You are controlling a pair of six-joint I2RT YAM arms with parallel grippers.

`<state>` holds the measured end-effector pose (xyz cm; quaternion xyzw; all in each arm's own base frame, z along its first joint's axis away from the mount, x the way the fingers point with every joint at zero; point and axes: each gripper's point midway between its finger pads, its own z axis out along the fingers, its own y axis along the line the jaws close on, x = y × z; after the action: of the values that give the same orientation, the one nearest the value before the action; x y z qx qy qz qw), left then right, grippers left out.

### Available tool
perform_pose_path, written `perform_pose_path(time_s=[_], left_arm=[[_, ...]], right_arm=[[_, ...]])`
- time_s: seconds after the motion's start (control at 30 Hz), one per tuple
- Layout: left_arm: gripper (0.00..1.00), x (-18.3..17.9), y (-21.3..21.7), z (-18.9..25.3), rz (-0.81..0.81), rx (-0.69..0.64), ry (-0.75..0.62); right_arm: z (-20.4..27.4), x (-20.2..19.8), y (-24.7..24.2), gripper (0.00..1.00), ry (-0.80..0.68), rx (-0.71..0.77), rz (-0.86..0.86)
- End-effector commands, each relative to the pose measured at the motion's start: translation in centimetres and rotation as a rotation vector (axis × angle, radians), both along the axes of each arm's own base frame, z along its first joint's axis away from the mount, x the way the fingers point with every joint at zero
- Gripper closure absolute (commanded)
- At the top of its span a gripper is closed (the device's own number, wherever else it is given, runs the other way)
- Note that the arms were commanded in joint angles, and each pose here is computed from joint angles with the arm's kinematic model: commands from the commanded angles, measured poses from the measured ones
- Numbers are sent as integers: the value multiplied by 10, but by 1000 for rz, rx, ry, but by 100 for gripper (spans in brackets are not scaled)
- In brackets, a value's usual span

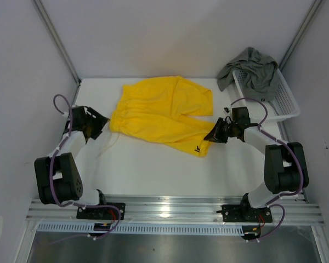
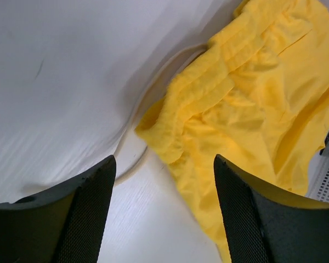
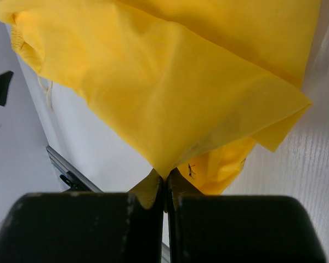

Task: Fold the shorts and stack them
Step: Flatten the shorts out

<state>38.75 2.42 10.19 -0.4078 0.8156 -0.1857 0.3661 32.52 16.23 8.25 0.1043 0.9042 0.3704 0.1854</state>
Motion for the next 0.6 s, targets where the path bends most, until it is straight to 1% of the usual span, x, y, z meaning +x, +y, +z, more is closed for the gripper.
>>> perform_pose_path(time_s=[0.0,0.2,0.3,0.33,0.47,0.5,0.53,0.57], left_arm=[[26,-32,-11,-15,71,-97,47],[30,-40,-27,-18,55,-134,40],[32,-36,-31,-18,54,-163,8],[35,-37,-33,-22,56,-173,9],[39,-32,-40,-29,45,-191,14],[40,-28,-42,-29,37,-191,-2],[43,-27,-43,-29,36,-197,-1],[44,-25,-45,-34,35,-205,11]], right_arm=[[20,10,0,100,-89,-1,1],[22,9,-1,100,-95,-5,-4],[23,9,-1,100,-97,-5,-6],[24,9,-1,100,-100,-5,-5],[26,8,-2,100,-102,-6,-8],[26,8,-2,100,-102,-5,-7],[27,8,-1,100,-105,-5,-7],[27,8,-1,100,-106,-5,-5]])
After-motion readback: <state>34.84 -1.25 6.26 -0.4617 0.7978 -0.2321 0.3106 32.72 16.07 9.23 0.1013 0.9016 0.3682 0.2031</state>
